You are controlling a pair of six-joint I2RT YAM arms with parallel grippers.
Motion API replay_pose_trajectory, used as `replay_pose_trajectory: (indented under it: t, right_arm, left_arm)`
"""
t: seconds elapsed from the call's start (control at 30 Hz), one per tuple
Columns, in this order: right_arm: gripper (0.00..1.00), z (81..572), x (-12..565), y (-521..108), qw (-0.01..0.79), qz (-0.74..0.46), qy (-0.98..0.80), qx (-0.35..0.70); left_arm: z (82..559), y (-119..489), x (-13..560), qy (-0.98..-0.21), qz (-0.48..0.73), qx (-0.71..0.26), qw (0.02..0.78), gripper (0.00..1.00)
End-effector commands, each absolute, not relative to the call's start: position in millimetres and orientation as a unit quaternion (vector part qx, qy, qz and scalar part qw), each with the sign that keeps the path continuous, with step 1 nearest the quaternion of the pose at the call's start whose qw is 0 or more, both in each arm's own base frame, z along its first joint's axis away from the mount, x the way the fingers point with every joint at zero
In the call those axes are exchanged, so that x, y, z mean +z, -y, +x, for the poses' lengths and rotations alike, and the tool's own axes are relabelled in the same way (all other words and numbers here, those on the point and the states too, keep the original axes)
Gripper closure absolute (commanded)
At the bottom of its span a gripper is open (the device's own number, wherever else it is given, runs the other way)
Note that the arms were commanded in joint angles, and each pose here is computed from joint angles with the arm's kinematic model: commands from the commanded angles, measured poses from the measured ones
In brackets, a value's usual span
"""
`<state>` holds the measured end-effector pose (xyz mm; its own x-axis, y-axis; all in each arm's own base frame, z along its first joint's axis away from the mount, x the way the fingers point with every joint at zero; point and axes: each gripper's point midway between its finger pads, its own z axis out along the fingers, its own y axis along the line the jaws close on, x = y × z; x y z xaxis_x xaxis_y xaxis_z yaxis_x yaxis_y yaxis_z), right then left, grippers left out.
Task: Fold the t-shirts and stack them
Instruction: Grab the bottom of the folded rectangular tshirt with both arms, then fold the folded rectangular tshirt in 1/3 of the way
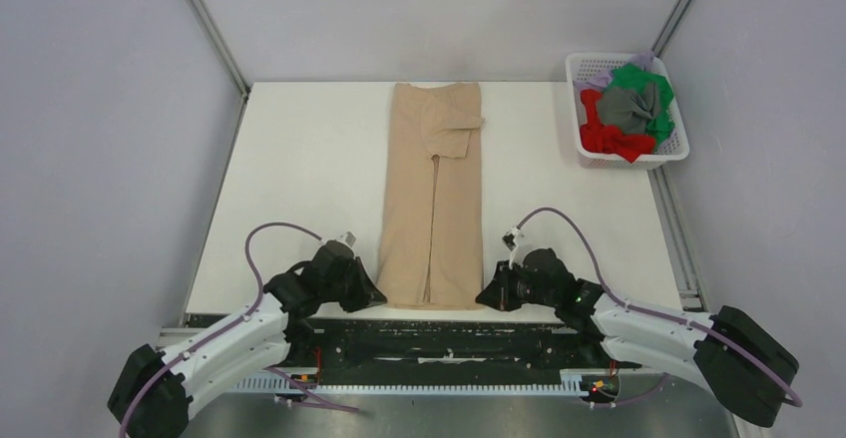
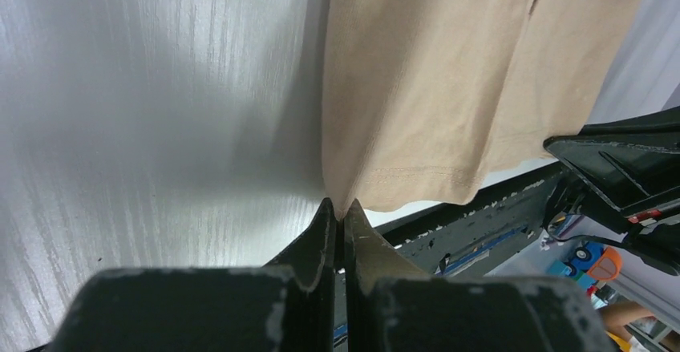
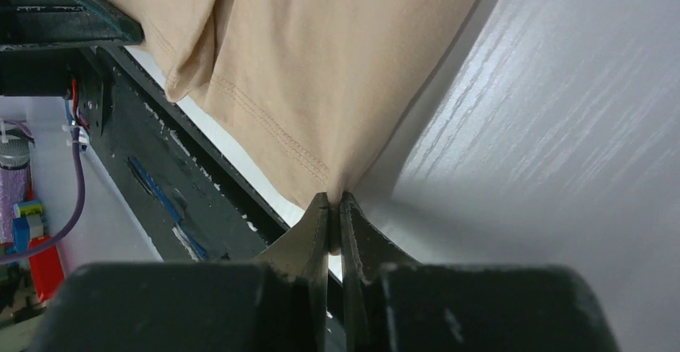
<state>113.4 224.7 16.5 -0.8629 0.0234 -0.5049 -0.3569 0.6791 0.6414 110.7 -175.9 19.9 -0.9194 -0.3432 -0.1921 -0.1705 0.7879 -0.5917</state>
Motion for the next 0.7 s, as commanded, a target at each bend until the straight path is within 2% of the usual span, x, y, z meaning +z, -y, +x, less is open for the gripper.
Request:
replay_pose_trajectory:
  t: [0.0, 0.37, 0.5, 0.67]
  right_arm:
    - [0.94, 108, 23, -230, 0.248, -0.119, -0.873, 0.403]
    - [0.99, 155, 80, -246, 0.349, -0.131, -0.844, 0.386]
    - [0.99, 178, 96, -249, 0.38, -0.117, -0.84, 0.369]
    - [0.99, 218, 114, -245, 0.416, -0.087, -0.84, 0.339]
  left_arm:
    - [105, 181, 34, -0.931, -0.129, -0.313, 0.137, 0.98]
    - [146, 202, 83, -0.921, -0.093, -0.324, 0.197, 0.98]
    - [175, 219, 101, -0.918, -0.074, -0.321, 0.222, 0.98]
    - [223, 221, 114, -0.925, -0.074, -0.263, 0.265, 0.98]
